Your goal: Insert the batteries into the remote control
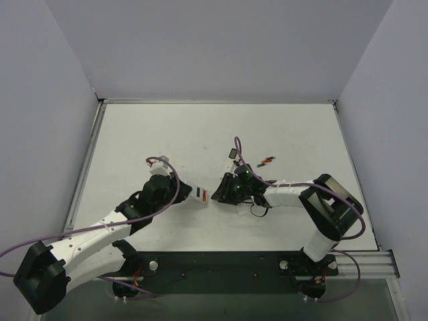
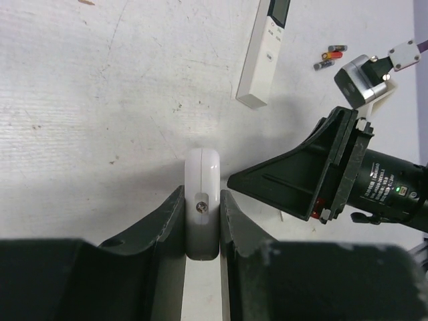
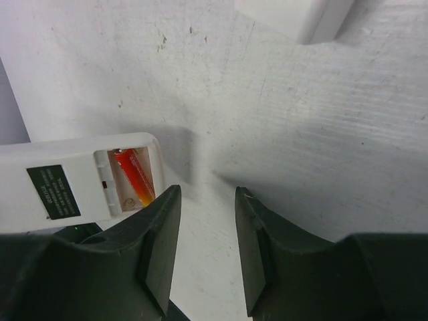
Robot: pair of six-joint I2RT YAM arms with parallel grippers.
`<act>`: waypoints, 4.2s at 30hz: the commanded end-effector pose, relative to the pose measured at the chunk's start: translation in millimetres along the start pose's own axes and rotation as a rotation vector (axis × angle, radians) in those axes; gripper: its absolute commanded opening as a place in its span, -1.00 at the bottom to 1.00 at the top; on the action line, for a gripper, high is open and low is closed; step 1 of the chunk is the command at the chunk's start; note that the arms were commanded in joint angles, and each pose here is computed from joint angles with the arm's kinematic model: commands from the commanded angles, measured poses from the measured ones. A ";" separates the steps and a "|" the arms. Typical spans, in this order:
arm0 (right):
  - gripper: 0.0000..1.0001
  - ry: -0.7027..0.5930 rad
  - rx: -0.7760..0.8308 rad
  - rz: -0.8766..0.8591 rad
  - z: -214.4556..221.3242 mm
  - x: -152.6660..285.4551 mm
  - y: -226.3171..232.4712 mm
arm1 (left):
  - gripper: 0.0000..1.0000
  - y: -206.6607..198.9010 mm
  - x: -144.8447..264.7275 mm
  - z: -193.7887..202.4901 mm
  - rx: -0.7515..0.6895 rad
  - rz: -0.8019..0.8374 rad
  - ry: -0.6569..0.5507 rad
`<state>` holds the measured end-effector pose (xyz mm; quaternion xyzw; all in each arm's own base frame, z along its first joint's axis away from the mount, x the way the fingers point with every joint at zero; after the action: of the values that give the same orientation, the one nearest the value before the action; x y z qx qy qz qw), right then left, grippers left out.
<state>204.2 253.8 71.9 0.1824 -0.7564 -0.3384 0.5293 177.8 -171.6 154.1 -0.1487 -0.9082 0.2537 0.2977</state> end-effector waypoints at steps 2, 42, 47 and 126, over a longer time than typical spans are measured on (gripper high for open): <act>-0.30 -0.083 -0.048 -0.026 -9.3 -0.1 -0.5 | -1.00 -10.4 2.3 -8.4 -0.212 -0.132 0.036; -0.40 0.016 -0.064 0.129 -2.1 -6.1 -17.4 | -1.00 -63.5 -9.3 18.8 -0.477 -0.342 0.011; -0.30 -0.019 0.098 0.106 -13.3 11.7 2.8 | -1.00 -43.7 -1.3 17.1 -0.343 -0.301 -0.018; -0.64 0.183 0.430 0.667 1.8 26.0 -8.3 | -1.00 53.7 27.2 64.4 0.310 0.119 -0.203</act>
<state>199.5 236.9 90.1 0.0718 -0.7879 0.0126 0.6114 128.0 -146.8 131.2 -0.1471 -0.8705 0.4317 0.1852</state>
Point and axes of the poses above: each gripper's point midway between its finger pads, its own x axis back along the fingers, its own y axis along the line the jaws close on, z = x × y, the point moved 8 cm from there along x, back along the fingers, and after that the axes turned 7 degrees about -x, right-handed, at the moved point
